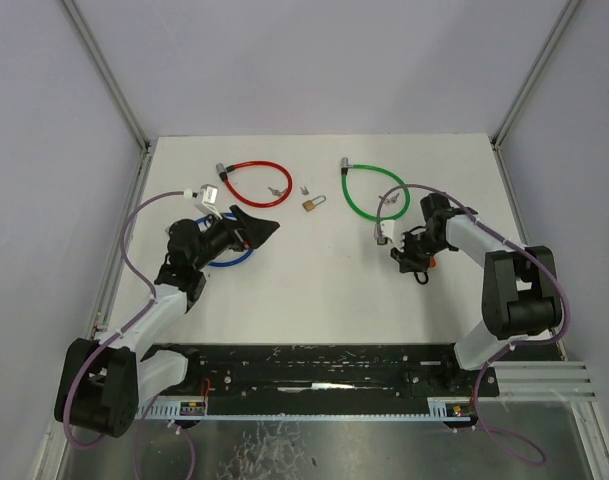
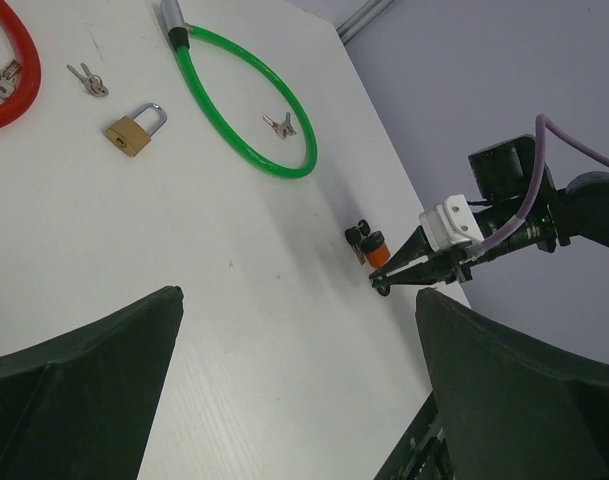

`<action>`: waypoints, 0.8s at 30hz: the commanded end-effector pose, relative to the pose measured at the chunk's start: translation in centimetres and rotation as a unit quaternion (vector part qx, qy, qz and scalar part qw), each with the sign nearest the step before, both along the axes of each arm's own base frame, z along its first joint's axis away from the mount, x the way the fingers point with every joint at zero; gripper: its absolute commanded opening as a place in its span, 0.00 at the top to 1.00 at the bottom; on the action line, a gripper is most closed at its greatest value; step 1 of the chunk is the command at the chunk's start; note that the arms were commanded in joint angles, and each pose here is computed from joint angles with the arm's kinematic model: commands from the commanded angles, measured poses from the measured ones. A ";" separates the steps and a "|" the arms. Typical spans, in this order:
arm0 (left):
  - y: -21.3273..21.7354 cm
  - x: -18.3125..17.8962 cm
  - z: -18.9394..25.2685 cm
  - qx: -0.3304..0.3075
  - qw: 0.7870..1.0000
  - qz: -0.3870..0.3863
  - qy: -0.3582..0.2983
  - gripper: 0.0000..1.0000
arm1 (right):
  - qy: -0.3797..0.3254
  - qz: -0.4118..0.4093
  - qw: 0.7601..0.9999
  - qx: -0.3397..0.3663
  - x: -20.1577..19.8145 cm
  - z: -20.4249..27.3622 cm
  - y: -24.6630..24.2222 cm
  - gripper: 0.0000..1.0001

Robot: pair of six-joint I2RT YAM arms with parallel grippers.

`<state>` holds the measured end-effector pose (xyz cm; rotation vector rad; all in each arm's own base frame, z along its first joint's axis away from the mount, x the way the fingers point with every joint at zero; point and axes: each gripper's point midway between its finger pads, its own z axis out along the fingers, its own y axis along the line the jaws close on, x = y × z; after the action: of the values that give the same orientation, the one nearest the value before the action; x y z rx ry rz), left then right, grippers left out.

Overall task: Lock with the key
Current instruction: Pick up the lock from the center of the board.

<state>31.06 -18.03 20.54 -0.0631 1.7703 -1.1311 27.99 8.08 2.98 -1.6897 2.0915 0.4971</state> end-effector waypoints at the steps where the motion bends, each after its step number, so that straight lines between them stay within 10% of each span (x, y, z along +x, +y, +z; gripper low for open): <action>1: 0.3 -0.4 0.2 0.018 1.000 0.001 -0.022 0.02 | -0.004 -0.013 0.999 0.033 1.5 2.5 2.8 0.81; 7: 1.4 -0.8 0.2 0.037 0.998 0.027 -0.039 0.02 | -0.020 -0.126 0.991 0.027 2.2 5.3 1.8 0.64; 14: 1.7 -0.8 0.7 0.028 0.997 0.039 -0.064 0.02 | -0.091 -0.303 0.948 -0.028 3.0 4.6 -4.5 0.18; 24: 1.7 -1.0 0.3 0.034 0.997 0.036 -0.061 0.01 | -0.031 -0.341 0.939 -0.034 3.4 0.7 -6.1 0.21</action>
<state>29.90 -16.66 20.09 -0.0440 1.7336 -1.0320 30.53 1.68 4.17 -0.9361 2.4598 0.1333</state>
